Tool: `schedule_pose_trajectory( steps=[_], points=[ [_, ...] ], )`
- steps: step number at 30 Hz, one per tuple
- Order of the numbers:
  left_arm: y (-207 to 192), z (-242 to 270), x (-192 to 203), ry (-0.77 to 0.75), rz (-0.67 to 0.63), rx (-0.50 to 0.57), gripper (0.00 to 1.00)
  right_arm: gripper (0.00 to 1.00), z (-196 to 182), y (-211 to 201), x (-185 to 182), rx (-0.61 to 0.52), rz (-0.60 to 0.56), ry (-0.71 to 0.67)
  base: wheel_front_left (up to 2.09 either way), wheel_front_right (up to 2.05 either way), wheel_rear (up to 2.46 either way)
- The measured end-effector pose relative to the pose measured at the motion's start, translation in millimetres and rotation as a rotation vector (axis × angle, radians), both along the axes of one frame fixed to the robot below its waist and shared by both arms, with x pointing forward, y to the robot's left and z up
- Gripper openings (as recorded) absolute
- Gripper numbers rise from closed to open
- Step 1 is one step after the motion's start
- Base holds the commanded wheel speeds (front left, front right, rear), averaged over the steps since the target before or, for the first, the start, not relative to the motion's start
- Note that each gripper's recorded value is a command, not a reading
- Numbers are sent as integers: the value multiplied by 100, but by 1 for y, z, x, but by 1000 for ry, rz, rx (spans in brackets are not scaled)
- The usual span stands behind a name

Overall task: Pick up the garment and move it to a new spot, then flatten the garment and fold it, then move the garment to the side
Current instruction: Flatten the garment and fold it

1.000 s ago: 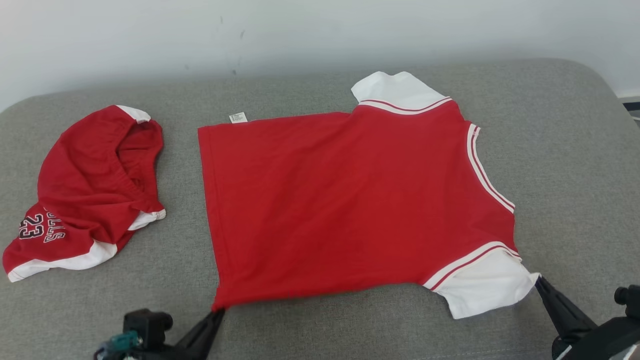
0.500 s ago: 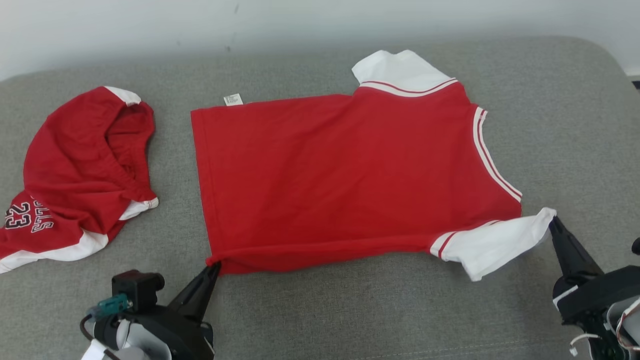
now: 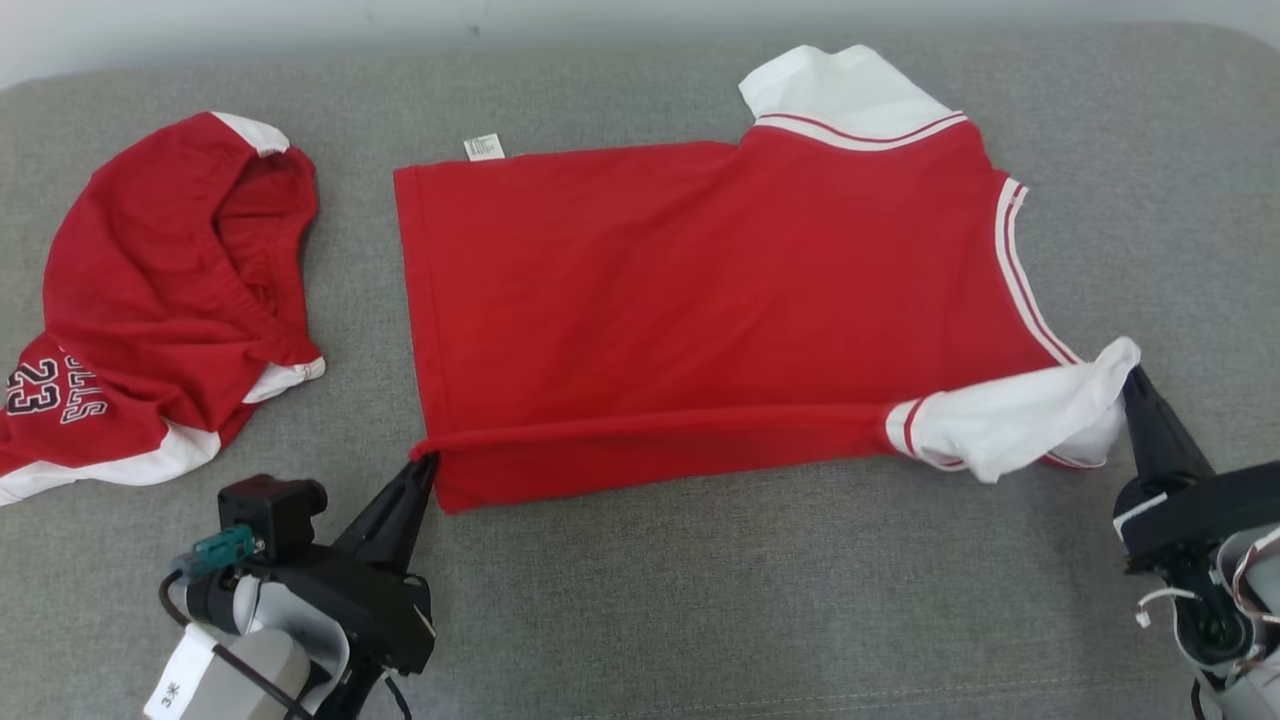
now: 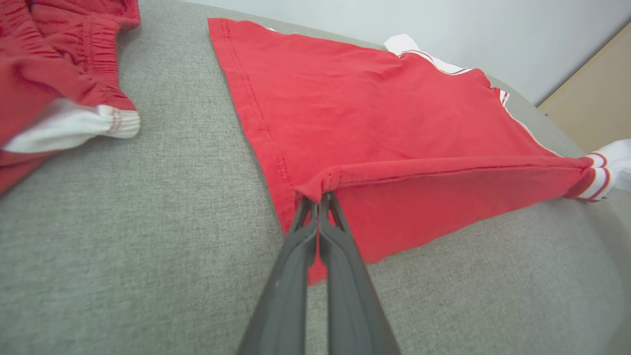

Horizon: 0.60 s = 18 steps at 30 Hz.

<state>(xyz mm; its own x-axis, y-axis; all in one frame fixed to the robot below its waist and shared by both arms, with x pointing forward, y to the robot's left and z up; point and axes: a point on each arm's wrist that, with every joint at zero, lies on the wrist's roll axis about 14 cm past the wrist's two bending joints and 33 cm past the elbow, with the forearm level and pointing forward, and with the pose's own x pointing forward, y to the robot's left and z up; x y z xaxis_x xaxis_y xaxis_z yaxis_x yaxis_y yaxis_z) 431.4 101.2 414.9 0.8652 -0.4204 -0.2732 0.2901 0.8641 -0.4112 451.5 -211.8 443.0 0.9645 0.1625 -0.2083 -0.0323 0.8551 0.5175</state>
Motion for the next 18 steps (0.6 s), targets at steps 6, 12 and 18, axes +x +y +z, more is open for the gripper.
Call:
schedule_pose_trajectory(
  steps=[6,12,18],
  points=[
    [0,-1,12,-12,-3,7,0,0,0,-4,23,-17,-8,-6,0,0,0],
    [-4,-2,20,-16,-9,-2,0,0,5,-2,48,-38,-3,-27,0,0,0],
    [-3,-8,26,-9,-11,8,0,0,7,6,73,-63,24,-32,0,0,0]
  ],
)
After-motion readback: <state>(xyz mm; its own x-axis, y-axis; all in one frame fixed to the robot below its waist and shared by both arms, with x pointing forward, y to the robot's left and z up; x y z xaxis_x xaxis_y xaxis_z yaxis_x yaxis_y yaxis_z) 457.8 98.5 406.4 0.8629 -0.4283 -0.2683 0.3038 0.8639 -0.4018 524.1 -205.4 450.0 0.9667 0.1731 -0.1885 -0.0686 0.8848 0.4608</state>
